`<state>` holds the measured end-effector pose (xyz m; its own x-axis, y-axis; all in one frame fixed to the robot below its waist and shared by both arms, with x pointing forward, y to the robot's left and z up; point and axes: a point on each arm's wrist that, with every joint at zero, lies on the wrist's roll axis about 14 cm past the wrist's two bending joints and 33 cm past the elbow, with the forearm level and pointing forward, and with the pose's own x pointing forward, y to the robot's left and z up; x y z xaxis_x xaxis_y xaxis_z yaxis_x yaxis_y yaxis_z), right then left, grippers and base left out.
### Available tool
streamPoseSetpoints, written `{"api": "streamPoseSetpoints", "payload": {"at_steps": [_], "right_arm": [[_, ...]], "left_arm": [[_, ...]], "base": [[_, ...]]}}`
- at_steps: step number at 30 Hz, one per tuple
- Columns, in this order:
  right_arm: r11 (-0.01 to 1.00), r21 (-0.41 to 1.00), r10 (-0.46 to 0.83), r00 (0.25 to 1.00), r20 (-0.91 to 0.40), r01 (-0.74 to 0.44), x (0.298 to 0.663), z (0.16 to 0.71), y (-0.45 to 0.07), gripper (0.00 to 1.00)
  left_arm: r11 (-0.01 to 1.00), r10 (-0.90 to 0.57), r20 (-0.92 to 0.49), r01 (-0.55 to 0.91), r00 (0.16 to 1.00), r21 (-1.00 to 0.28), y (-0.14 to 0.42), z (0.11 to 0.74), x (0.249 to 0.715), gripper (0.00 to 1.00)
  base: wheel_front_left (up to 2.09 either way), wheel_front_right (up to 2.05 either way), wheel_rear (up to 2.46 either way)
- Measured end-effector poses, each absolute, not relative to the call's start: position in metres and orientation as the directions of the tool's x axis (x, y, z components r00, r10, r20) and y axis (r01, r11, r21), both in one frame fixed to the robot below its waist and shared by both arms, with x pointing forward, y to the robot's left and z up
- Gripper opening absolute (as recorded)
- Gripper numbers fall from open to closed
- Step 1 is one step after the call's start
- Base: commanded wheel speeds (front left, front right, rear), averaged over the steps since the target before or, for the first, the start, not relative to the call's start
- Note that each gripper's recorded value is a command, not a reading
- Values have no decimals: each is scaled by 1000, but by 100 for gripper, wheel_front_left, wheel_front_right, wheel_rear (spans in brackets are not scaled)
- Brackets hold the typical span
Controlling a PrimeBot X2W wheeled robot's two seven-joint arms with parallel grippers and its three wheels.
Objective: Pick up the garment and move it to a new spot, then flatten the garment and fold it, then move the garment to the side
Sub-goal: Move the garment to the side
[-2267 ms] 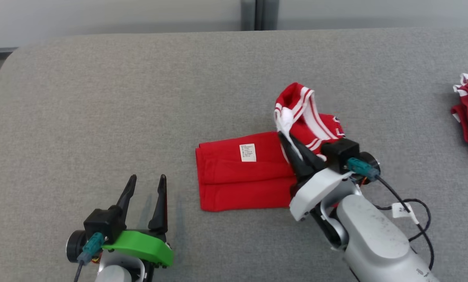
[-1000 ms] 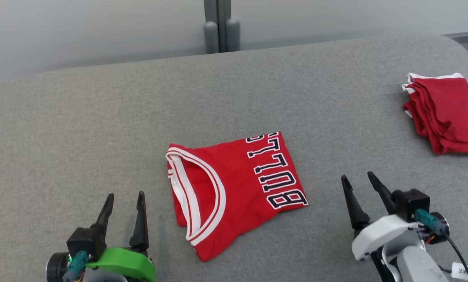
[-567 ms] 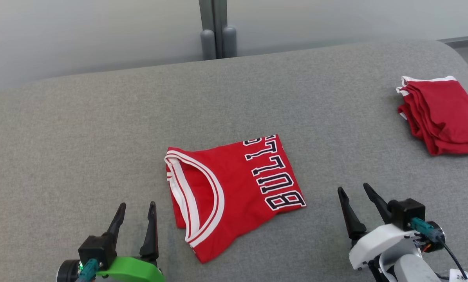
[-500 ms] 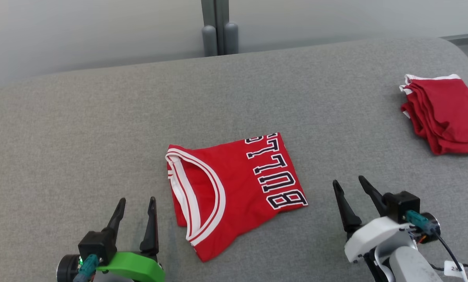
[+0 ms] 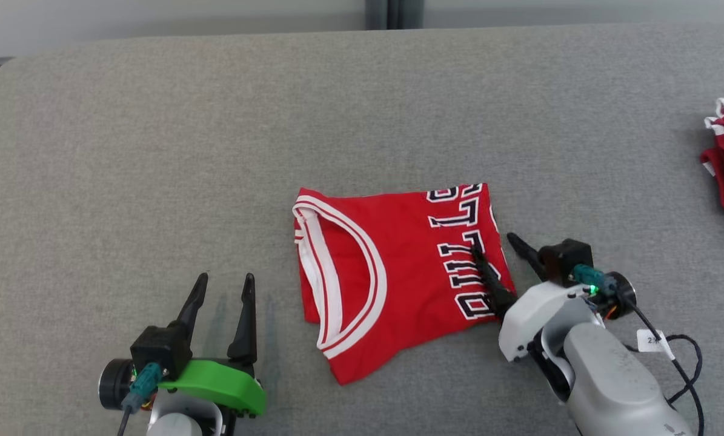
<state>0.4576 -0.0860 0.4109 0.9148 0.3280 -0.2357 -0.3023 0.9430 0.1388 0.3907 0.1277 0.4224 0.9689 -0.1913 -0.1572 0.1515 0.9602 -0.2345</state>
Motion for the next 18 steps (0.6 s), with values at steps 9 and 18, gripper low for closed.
{"api": "streamPoseSetpoints", "payload": {"at_steps": [9,18], "right_arm": [[938,186,337,892,-301,-292,455,388,-80,0],[984,151,133,948,-289,-92,438,396,-158,0]], "left_arm": [[964,-180,-185,135,966,-230,133,412,390,100],[922,-342,-150,301,927,-244,76,417,403,100]], "base": [[0,0,0],[0,0,0]]}}
